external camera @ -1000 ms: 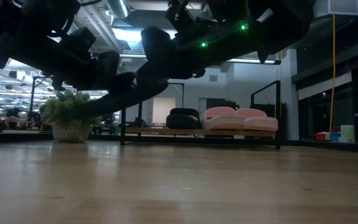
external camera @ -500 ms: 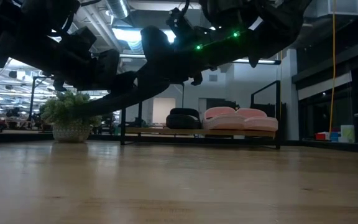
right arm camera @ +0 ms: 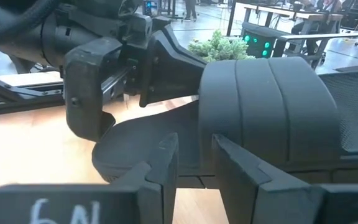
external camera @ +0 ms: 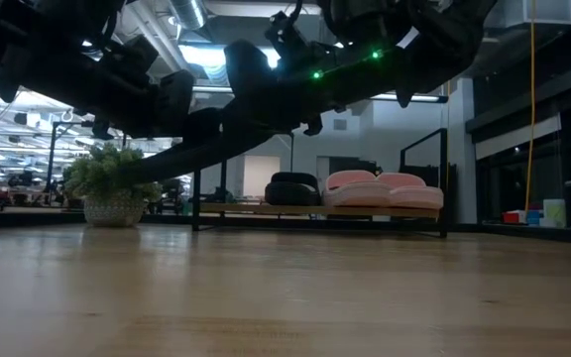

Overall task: Pick and place slides into the shelf
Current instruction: Put the black slides on the shelf

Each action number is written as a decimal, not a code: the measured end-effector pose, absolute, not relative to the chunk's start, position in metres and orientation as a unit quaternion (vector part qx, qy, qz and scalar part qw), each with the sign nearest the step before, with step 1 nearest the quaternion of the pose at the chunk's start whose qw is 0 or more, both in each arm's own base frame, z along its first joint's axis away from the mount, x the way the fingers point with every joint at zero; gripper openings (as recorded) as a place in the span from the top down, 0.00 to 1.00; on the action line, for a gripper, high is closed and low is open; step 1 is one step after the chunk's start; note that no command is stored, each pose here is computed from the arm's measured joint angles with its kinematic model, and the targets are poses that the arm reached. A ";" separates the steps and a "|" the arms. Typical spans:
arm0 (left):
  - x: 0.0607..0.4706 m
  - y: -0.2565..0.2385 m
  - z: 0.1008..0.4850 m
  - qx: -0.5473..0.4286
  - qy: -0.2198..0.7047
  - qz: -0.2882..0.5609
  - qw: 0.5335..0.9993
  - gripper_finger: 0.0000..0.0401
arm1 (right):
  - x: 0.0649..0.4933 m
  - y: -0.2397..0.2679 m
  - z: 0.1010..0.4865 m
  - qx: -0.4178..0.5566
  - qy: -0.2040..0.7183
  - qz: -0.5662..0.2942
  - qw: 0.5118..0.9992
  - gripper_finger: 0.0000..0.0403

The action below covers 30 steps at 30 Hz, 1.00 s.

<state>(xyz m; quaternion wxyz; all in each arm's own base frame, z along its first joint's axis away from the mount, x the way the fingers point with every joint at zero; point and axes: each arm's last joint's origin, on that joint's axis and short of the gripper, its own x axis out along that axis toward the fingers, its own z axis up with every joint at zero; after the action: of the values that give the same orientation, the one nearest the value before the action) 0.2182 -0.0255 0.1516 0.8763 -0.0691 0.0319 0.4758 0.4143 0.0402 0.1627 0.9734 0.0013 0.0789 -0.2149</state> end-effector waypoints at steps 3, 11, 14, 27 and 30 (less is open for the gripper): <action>0.218 -0.025 0.152 -0.070 0.032 0.476 0.876 1.00 | 0.414 0.039 0.163 0.001 0.079 -0.216 0.973 0.75; 0.219 -0.026 0.152 -0.075 0.030 0.470 0.879 1.00 | 0.415 0.039 0.163 0.003 0.078 -0.208 0.975 0.75; 0.220 -0.026 0.154 -0.080 0.024 0.463 0.883 1.00 | 0.415 0.038 0.165 -0.001 0.071 -0.207 0.976 0.75; 0.221 -0.027 0.155 -0.075 0.031 0.440 0.894 1.00 | 0.416 0.031 0.166 -0.016 0.068 -0.213 0.974 0.75; 0.222 -0.027 0.155 -0.073 0.034 0.435 0.897 1.00 | 0.416 0.031 0.166 -0.025 0.072 -0.215 0.974 0.75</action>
<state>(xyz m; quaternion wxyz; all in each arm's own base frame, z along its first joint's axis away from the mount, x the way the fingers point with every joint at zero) 0.2216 -0.0269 0.1554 0.8967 -0.0729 0.0341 0.4353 0.4158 0.0307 0.1657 0.9735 -0.0254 0.0720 -0.2154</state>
